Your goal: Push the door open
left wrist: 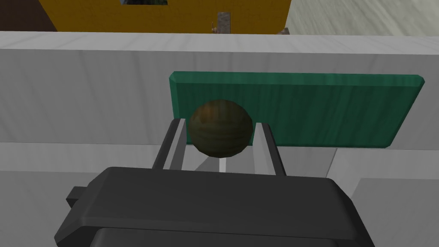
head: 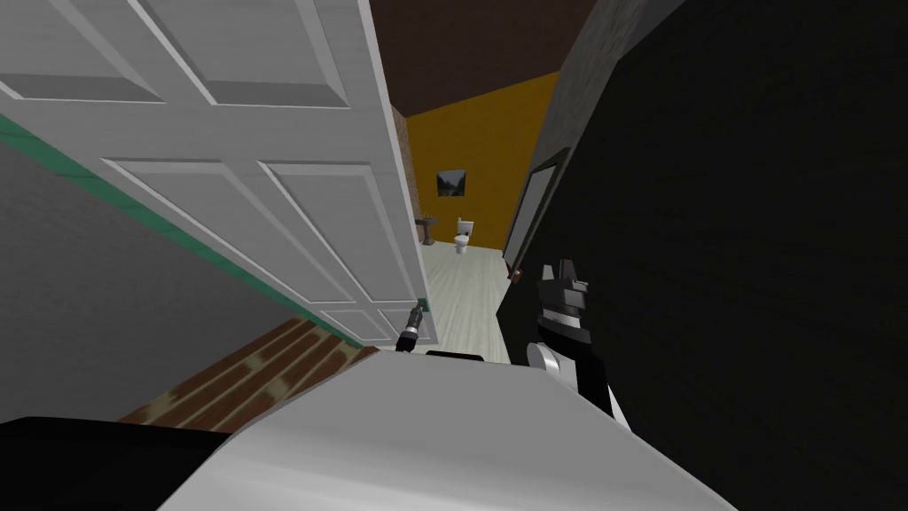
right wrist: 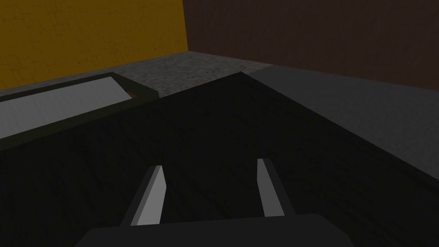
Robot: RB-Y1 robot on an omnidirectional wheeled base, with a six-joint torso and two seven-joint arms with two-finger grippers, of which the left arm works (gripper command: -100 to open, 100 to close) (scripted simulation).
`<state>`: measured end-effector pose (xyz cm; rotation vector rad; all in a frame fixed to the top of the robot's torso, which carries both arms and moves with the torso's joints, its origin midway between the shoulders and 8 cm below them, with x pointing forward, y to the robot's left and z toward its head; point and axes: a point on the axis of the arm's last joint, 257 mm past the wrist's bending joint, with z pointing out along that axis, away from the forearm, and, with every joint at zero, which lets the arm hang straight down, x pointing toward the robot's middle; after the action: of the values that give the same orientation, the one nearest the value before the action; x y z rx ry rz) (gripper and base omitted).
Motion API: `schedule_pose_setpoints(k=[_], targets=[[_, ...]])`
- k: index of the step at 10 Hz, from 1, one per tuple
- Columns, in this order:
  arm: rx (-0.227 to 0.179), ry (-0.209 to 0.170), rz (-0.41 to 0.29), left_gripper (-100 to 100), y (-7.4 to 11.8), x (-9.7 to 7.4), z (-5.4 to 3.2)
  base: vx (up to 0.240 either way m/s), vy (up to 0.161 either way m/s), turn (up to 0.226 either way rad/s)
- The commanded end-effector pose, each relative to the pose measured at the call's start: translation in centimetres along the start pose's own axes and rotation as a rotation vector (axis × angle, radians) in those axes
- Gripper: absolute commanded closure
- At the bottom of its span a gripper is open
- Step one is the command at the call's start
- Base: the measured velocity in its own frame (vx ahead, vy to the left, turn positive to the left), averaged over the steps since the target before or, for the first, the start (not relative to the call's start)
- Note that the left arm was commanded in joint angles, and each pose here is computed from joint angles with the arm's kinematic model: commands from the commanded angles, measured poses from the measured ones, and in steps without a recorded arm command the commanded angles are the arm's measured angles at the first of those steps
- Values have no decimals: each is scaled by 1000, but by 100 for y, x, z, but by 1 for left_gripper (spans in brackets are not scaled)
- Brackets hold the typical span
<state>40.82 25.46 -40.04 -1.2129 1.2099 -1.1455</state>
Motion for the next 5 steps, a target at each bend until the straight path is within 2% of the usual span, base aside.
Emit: schedule_pose_setpoints(k=[1,3,5], targets=[[19,-28,17,100,-66,-192,50,194,-34,54],[19,-50,27,100,-71,-330,58,190,-52,47],[19,-75,35,100,-78,-476,66,181,-18,42]])
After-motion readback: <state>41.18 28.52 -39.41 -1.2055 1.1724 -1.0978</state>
